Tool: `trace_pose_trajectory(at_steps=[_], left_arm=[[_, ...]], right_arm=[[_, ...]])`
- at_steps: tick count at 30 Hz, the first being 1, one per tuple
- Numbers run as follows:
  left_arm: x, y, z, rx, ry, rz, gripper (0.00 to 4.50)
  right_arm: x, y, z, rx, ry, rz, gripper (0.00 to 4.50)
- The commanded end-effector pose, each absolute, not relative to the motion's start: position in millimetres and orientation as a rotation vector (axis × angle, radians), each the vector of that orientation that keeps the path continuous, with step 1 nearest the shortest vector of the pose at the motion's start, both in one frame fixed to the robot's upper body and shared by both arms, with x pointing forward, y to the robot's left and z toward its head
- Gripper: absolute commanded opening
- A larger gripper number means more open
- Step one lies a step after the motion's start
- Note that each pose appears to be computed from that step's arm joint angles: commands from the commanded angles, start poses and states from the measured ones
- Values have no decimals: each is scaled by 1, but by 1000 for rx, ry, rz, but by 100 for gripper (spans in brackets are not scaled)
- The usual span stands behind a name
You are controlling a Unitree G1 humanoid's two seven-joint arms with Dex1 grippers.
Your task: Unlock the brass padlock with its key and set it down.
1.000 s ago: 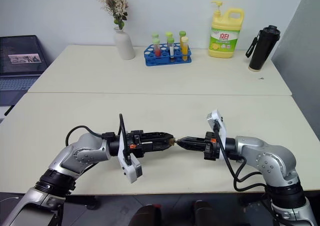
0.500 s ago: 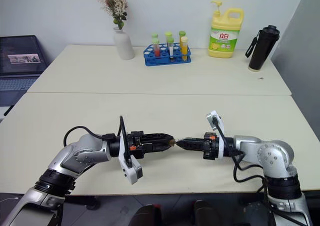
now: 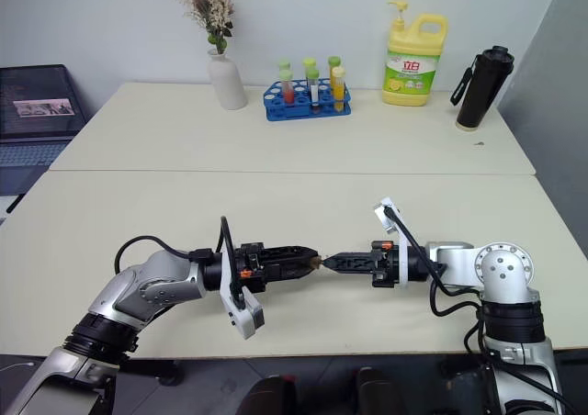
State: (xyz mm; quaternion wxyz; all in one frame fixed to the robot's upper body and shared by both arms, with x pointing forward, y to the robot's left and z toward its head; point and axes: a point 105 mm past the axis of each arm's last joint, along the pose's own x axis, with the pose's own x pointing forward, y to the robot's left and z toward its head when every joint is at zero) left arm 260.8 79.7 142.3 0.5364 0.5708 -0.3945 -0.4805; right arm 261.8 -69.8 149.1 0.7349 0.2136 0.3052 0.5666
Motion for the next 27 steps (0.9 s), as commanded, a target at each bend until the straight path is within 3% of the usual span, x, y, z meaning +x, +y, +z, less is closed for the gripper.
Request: trace_pose_trajectory(at_steps=[1, 4, 7, 26, 27], left_arm=[[257, 77, 150, 1347, -984, -1125, 96], [258, 77, 154, 1330, -982, -1105, 96], [258, 76, 154, 1329, -985, -1107, 96], [260, 73, 157, 1314, -992, -1105, 96], [260, 72, 157, 1313, -993, -1106, 96]], right_arm=[[255, -67, 160, 354, 561, 1312, 94], [254, -74, 159, 121, 444, 1351, 193], [249, -77, 160, 105, 396, 1385, 289], [258, -52, 155, 201, 309, 1323, 294], [258, -51, 155, 203, 309, 1322, 277]])
